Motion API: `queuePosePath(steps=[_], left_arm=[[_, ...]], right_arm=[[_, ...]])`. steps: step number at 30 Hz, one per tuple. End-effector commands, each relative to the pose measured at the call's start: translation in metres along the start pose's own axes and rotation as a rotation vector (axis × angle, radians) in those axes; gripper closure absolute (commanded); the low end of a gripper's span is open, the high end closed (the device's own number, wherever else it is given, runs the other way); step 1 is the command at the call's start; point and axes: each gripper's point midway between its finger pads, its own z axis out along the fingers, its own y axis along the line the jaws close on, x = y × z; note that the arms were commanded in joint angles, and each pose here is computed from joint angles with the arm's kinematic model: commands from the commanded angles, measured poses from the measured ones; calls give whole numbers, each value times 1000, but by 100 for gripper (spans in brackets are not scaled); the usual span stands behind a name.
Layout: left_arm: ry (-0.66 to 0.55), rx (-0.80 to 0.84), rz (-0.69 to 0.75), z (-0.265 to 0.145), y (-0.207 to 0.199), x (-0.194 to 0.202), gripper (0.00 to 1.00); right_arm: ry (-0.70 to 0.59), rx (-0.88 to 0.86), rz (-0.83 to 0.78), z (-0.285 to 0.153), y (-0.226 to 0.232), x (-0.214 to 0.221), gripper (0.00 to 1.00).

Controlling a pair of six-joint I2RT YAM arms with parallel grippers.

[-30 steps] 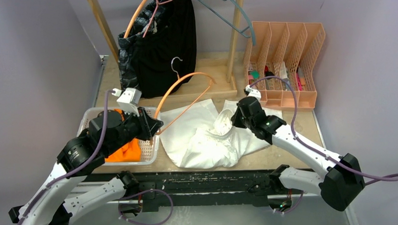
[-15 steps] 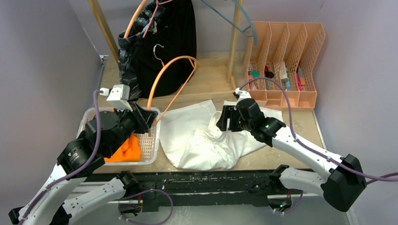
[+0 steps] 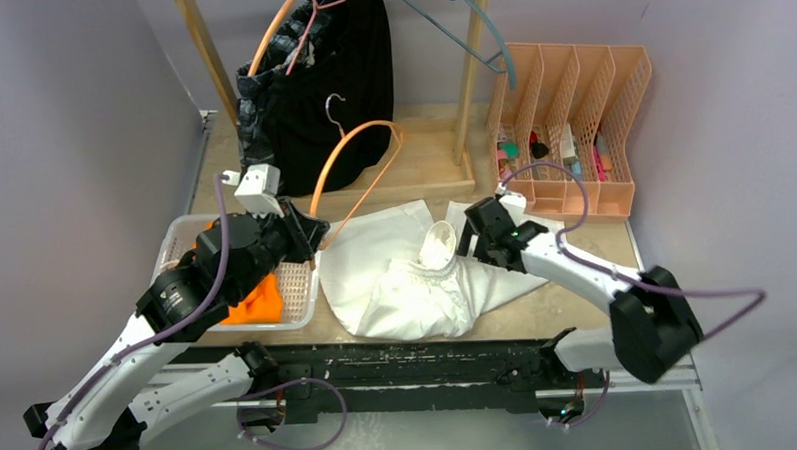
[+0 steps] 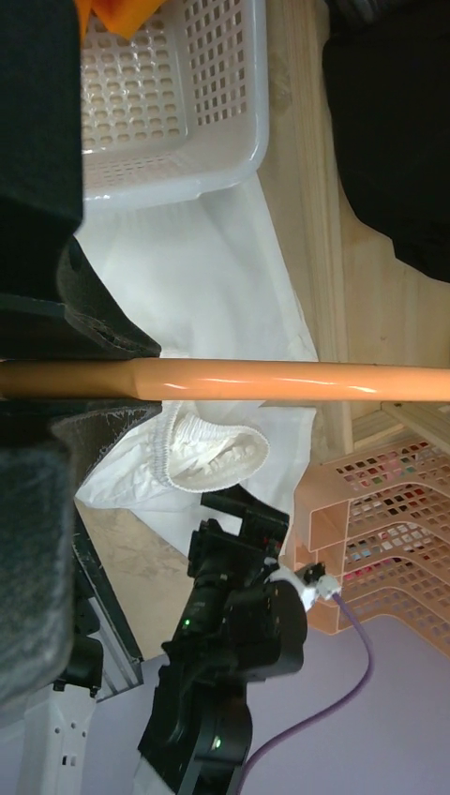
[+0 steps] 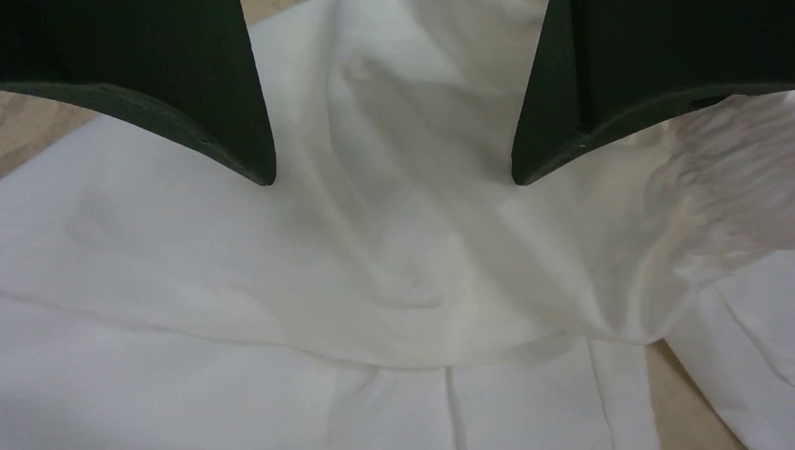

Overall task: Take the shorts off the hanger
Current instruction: Place the hanger on the clothes rod.

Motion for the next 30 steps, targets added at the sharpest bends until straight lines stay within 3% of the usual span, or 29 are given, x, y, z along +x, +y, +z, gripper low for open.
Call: queuePosePath(steps=[1,3,7,11,17,22,28,30], left_arm=[[-80,84,-65,2,-22,-23,100],[-77,85,-66,2,-23,-22,100],[-75,82,-67,3,-21,-20,100],[-85,81,-70,4,-21,-22,100],[-107,102,-84,9,-28,-28,100],[-87,113,-85,17,-33,-23,100],[-102,170,-116,21,-45,-25,100],[-94,201,-117,22,-52,-23,100]], right_arm=[[87,-20,-36,27,14,23,9],[109,-77,-92,35,24,31,15],[141,-294,-156,26,52,44,43],[71,-601,-147,-26,95,21,64],[-46,-972,-159,-119,146,-28,82],[22,-1079,-256,-129,164,-18,81],[90,-974,-317,-107,162,10,73],[48,-934,-294,-108,156,2,67]])
